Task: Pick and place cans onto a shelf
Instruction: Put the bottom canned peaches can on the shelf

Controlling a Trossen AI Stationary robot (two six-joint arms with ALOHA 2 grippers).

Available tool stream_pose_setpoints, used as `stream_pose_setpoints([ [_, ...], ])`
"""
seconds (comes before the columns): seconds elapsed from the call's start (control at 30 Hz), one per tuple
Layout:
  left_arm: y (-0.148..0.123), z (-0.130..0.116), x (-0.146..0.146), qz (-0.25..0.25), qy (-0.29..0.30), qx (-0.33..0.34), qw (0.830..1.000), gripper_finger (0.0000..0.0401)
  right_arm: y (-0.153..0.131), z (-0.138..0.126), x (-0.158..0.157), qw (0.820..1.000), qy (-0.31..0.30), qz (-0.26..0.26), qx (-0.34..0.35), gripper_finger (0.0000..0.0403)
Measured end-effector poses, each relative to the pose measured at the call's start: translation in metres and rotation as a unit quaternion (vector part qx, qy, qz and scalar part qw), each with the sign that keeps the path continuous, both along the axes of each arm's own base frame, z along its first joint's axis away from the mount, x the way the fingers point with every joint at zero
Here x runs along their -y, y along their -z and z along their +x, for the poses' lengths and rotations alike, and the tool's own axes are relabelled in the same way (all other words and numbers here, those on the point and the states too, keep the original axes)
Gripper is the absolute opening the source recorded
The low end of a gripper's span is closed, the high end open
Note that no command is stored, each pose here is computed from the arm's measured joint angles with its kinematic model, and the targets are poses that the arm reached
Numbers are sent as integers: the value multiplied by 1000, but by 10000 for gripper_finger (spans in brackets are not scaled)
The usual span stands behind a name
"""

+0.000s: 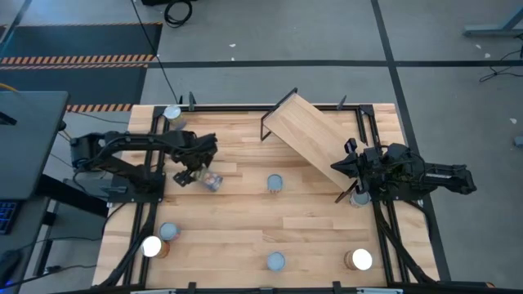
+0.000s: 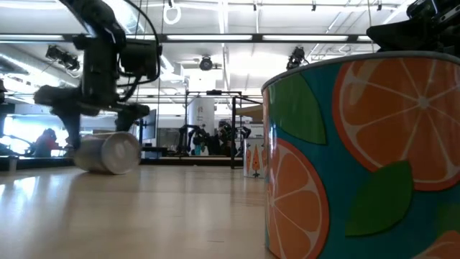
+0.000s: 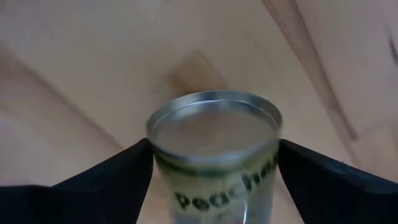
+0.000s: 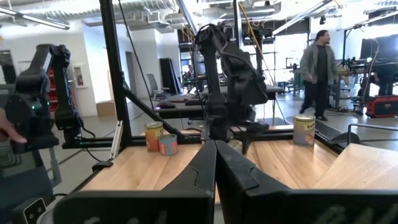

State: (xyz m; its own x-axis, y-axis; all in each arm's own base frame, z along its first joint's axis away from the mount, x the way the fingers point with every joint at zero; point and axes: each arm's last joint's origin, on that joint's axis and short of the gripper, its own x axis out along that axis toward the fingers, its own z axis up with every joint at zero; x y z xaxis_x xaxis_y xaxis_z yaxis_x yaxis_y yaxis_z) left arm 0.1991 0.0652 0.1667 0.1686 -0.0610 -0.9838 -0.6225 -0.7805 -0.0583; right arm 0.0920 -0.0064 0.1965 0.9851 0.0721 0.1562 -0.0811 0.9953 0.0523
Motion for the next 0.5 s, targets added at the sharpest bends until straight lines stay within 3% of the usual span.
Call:
stream_pose_setpoints([
  [0.1, 8, 1, 2, 1, -8, 23, 1000, 339, 0, 0, 0, 1000, 0, 0, 0, 11],
  [0.5, 33, -10, 11, 48, -5, 5, 999, 329, 0, 0, 0, 1000, 0, 0, 0, 11],
])
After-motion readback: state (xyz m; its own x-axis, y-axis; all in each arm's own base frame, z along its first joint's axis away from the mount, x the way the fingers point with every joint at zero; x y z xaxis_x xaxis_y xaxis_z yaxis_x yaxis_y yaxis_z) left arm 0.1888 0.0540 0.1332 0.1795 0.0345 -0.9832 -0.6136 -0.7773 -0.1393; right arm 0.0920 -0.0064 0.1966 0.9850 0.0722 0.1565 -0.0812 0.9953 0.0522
